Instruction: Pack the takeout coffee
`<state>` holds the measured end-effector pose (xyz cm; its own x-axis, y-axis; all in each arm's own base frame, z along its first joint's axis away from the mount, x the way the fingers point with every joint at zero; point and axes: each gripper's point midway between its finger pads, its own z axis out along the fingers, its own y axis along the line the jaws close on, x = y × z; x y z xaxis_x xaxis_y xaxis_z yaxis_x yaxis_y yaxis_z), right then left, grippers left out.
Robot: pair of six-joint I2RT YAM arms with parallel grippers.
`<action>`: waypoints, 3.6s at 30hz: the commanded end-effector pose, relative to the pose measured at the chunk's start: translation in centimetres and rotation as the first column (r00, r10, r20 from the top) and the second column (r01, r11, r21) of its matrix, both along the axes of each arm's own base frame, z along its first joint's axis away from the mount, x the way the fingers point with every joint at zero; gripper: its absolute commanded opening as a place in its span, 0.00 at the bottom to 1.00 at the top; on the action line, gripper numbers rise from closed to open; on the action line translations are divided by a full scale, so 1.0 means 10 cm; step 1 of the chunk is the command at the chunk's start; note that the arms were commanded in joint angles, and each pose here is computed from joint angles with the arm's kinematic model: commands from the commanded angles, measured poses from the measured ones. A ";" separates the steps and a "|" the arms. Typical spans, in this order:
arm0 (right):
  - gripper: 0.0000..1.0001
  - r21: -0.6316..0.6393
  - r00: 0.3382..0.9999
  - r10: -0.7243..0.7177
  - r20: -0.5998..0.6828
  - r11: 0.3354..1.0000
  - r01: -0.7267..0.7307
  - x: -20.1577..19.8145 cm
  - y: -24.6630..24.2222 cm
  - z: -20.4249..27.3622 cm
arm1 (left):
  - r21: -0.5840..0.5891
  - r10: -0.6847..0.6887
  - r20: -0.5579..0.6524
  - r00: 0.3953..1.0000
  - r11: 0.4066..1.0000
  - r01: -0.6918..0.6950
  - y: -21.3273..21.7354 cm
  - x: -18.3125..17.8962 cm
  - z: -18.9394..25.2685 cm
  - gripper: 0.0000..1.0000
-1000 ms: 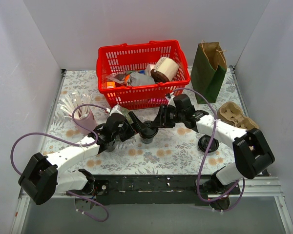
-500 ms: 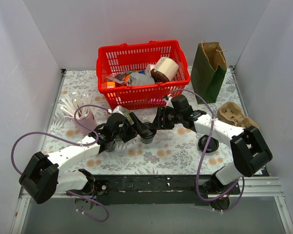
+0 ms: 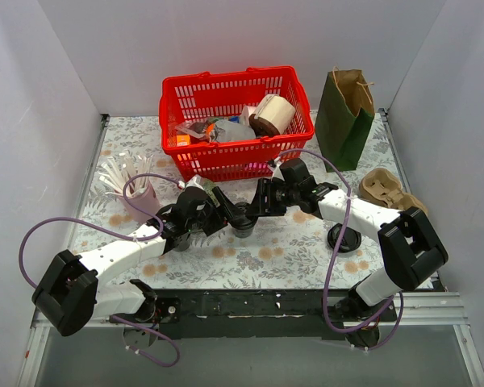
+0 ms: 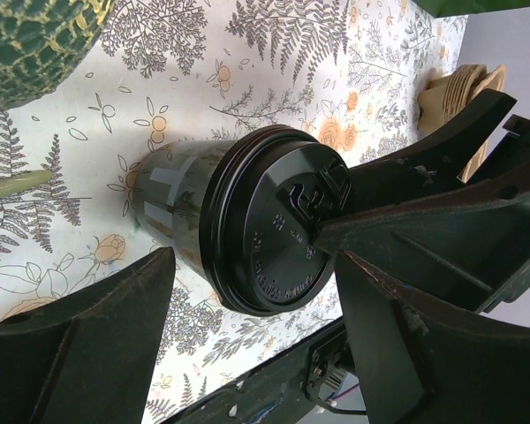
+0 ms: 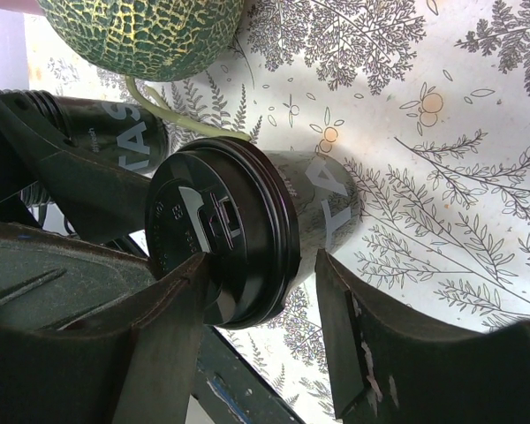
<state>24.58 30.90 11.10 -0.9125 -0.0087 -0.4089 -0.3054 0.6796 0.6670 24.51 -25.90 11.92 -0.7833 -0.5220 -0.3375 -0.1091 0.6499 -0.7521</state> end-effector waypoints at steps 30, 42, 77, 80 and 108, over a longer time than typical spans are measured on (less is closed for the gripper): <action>0.48 -0.050 0.995 -0.034 0.091 0.998 0.039 -0.07 -0.23 -0.43 | 0.044 0.031 -0.089 0.996 0.999 -0.027 0.12 -0.11 -0.40 0.41; 0.46 -0.077 0.992 -0.050 0.116 0.995 0.059 -0.07 -0.31 -0.43 | 0.030 0.004 -0.110 0.994 1.000 0.000 0.08 -0.16 -0.48 0.00; 0.74 0.060 0.961 -0.201 0.191 0.979 0.193 0.33 -0.14 0.36 | -0.030 0.002 -0.021 1.000 1.000 -0.003 -0.08 0.06 0.07 0.62; 0.70 0.056 0.969 -0.179 0.171 0.984 0.172 0.32 -0.10 0.30 | -0.032 0.006 -0.035 0.999 0.999 -0.007 -0.11 0.08 0.03 0.56; 0.51 -0.039 0.983 -0.164 0.083 0.985 0.167 0.20 -0.32 -0.14 | 0.040 0.049 -0.146 0.988 0.998 -0.044 -0.02 0.01 -0.39 0.15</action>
<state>26.94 28.62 10.86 -0.8584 0.1381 -0.4940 -0.2455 0.7351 0.6320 25.71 -27.87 11.29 -0.7934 -0.5567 -0.2462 -0.1673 0.5884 -0.7911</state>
